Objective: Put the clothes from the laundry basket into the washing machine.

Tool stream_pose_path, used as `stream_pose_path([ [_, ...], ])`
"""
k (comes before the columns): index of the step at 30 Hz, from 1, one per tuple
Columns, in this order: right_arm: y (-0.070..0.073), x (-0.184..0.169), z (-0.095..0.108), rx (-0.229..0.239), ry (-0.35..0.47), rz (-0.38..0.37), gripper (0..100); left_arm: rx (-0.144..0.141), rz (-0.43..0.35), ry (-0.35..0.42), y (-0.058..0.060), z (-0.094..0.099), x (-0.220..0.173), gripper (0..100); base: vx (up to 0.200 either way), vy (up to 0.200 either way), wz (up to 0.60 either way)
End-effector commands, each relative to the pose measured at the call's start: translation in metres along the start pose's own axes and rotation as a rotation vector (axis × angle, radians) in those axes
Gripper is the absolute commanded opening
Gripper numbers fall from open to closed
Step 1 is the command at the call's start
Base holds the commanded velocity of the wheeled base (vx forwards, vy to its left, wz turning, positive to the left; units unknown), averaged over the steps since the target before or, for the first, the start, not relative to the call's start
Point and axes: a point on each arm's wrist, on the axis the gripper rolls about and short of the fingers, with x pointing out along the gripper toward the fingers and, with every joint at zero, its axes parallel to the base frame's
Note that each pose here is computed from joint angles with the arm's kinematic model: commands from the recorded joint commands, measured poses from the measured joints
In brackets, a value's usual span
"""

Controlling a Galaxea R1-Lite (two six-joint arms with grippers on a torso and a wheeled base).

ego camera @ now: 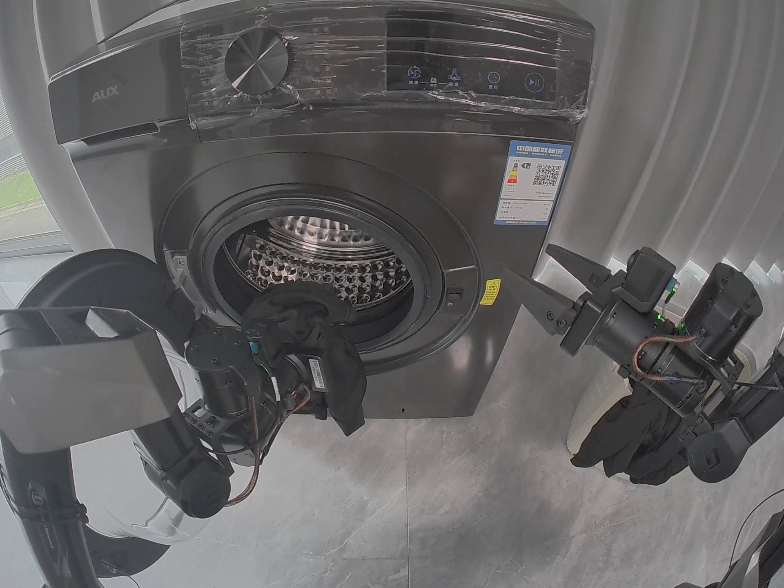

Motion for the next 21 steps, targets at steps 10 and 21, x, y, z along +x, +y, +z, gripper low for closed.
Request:
stream_pose_path([
  [10,0.003,-0.031,-0.033,-0.006,0.181,-0.025,100,0.036,0.003,-0.011,-0.003,-0.01,0.019,0,0.06,0.0,0.0],
  [21,0.007,-0.031,-0.034,-0.003,0.186,-0.01,100,0.055,0.004,0.007,-0.004,-0.02,0.023,0,0.0,0.164,0.0],
])
